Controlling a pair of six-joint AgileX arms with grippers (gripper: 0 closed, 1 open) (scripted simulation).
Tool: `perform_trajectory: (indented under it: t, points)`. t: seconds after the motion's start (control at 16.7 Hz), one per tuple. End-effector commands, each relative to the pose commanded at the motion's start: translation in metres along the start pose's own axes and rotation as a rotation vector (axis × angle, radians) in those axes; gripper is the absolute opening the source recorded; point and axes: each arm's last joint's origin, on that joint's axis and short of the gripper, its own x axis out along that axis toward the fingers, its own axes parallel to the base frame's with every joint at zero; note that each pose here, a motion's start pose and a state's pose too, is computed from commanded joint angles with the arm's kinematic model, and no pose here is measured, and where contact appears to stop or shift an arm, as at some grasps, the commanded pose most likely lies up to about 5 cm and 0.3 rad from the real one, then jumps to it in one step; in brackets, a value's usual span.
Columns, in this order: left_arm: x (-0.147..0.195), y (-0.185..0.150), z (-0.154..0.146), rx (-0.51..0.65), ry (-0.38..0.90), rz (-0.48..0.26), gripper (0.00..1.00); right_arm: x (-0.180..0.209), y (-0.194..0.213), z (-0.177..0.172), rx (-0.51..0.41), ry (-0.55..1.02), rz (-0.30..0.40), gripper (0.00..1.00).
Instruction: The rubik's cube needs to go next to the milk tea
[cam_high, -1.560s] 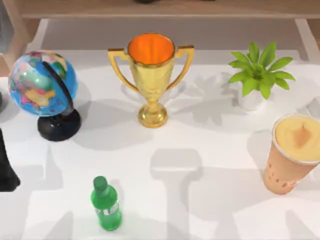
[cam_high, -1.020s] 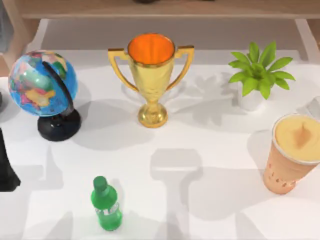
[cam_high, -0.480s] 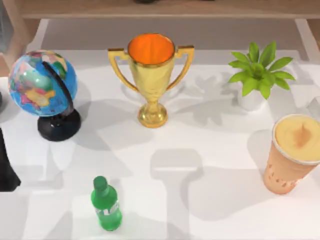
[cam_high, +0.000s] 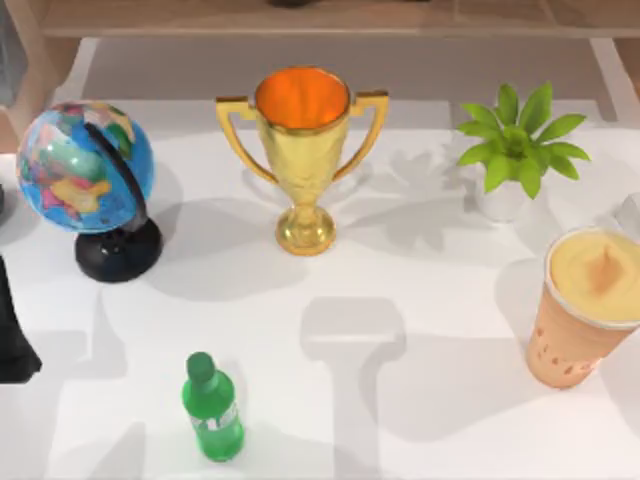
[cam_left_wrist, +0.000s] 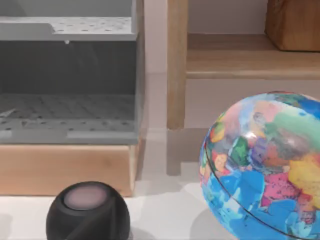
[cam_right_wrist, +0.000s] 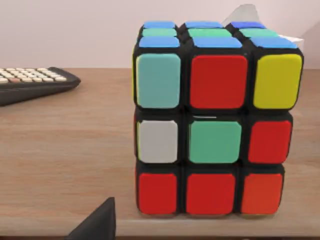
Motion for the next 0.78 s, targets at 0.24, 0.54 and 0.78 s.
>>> perform_trajectory:
  t: [0.24, 0.54, 0.78]
  points:
    - [0.0, 0.0, 0.0, 0.0, 0.0, 0.0, 1.0, 0.008, 0.009, -0.001, 0.002, -0.005, 0.0, 1.0]
    - [0.0, 0.0, 0.0, 0.0, 0.0, 0.0, 1.0, 0.012, 0.007, -0.001, 0.002, -0.002, -0.002, 1.0]
    - [0.0, 0.0, 0.0, 0.0, 0.0, 0.0, 1.0, 0.039, 0.01, 0.001, 0.003, -0.005, 0.0, 1.0]
